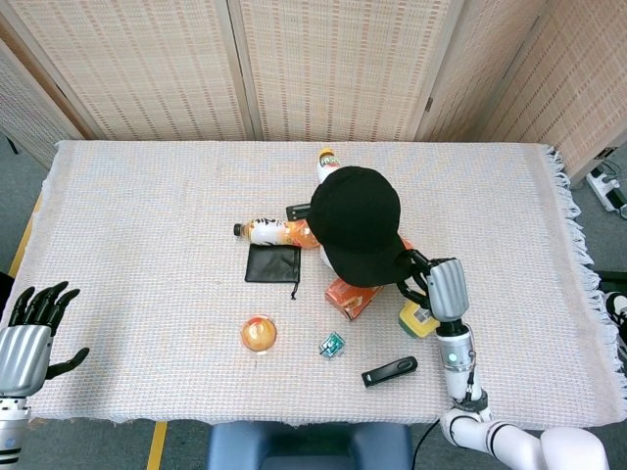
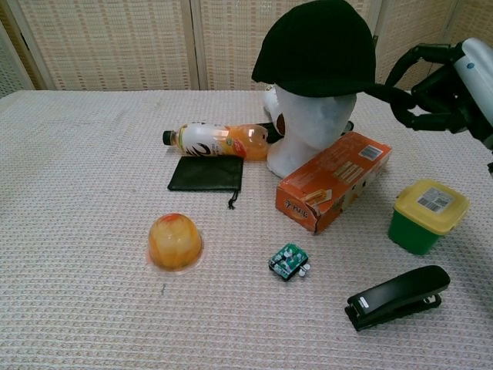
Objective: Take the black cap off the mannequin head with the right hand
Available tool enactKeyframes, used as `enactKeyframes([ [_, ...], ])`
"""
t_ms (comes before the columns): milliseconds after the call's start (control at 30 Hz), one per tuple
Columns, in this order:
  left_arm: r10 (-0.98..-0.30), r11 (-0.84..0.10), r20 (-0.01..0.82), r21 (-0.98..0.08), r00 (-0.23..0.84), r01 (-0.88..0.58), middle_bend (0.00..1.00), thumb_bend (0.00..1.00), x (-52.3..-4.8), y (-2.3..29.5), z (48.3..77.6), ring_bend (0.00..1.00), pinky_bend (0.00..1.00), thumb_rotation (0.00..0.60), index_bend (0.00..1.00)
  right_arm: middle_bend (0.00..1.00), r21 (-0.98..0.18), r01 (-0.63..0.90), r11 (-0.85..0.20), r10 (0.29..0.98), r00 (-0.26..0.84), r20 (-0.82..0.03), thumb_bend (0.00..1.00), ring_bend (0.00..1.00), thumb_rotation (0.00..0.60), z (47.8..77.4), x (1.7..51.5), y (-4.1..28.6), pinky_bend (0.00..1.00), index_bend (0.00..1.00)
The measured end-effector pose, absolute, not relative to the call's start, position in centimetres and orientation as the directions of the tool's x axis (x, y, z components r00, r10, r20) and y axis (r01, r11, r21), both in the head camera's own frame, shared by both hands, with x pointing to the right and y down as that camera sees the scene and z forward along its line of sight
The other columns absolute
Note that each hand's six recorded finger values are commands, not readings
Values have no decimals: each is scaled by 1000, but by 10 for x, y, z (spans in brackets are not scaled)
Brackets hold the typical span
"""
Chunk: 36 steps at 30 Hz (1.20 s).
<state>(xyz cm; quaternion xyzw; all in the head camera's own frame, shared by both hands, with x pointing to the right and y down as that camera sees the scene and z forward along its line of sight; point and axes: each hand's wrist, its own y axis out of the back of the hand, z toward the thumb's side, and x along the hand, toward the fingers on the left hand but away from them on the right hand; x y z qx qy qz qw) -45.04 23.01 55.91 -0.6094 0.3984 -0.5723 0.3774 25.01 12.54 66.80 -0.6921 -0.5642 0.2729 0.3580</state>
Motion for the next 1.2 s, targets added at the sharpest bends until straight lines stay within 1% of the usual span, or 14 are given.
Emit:
enactKeyframes([
  [267,-917,-399,398,-916,36,-52,140,202,-448,229,559,139,93,600,189,992,-750,660,-34,992,116,57,943,1000,600,649,254,96,1000,776],
  [533,-914,-405,404,-913,33,-49,140,201,-449,230,560,139,93,600,189,996,-751,660,3,993,86,80,946,1000,600,637,249,64,1000,782],
  [833,-912,-410,409,-911,38,-46,140,202,-447,230,562,138,94,600,188,996,-794,607,40,993,67,102,951,1000,600,629,259,32,1000,786],
  [1033,-909,-416,414,-908,44,-45,140,202,-446,230,564,138,94,600,188,997,-834,547,71,992,47,115,950,1000,600,623,279,13,1000,787],
  [1200,-908,-419,417,-907,48,-46,140,202,-444,230,565,138,93,600,188,997,-879,471,82,990,65,127,950,1000,600,615,299,6,1000,786],
])
